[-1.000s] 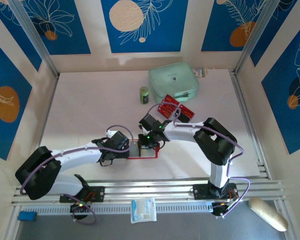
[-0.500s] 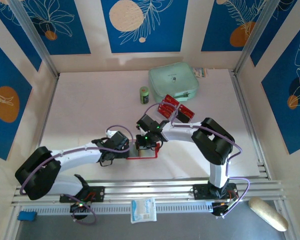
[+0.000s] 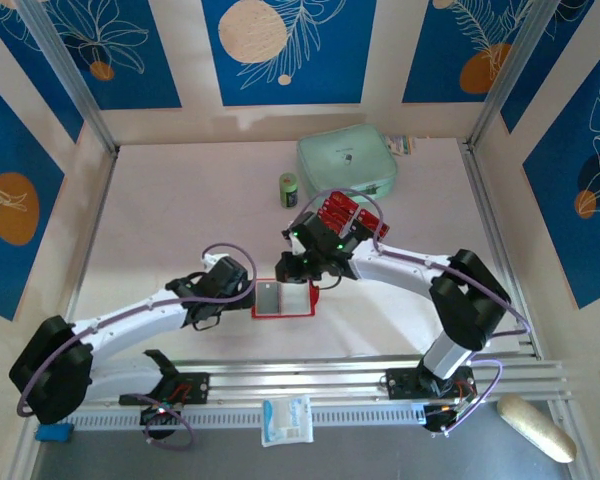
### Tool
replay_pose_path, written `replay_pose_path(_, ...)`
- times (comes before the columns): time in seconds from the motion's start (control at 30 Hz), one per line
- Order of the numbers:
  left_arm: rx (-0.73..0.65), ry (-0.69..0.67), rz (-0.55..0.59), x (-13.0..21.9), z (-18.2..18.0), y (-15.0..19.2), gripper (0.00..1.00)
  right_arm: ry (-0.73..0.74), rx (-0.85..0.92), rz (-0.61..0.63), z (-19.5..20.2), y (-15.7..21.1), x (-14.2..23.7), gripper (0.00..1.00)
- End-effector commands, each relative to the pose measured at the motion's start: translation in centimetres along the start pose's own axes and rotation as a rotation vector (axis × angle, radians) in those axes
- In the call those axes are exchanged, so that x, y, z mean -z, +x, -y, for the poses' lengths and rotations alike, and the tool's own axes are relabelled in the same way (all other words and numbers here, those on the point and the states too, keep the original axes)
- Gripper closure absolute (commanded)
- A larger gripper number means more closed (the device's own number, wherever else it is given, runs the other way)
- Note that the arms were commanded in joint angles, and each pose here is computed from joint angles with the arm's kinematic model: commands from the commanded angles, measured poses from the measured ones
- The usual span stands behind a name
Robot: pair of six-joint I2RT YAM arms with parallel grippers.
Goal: Put the credit cards into the card holder
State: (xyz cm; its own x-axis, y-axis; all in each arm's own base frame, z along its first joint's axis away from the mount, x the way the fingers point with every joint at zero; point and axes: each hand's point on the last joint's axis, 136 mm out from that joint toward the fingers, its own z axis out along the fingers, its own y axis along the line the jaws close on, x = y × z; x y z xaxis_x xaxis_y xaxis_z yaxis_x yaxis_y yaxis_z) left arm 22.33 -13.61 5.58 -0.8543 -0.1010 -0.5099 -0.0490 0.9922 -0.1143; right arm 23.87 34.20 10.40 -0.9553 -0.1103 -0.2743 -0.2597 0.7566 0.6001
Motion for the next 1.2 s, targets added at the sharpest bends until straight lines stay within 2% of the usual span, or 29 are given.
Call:
replay_pose_path(0.0, 0.001, 0.032, 0.032, 1.5, 0.6, -1.6, 0.01, 0.020, -0.031, 0.008, 1.5, 0.5, 1.0, 1.00)
replay_pose_path(0.17, 0.015, 0.108, 0.075, 2.8, 2.0, -3.0, 0.00, 0.049, -0.036, 0.032, 3.0, 0.8, 2.0, 1.00)
replay_pose_path(0.5, 0.024, 0.222, 0.041, 2.8, 5.0, -3.2, 0.00, 0.142, -0.026, 0.019, 6.0, 2.3, 1.5, 1.00)
replay_pose_path(0.8, -0.021, 0.240, 0.000, 1.8, 7.3, -2.0, 0.00, 0.205, -0.010, -0.021, 7.5, 2.5, 0.0, 1.00)
replay_pose_path(1.17, -0.066, 0.237, -0.041, 0.5, 8.8, -0.3, 0.00, 0.218, 0.004, -0.044, 7.3, 1.5, -1.3, 1.00)
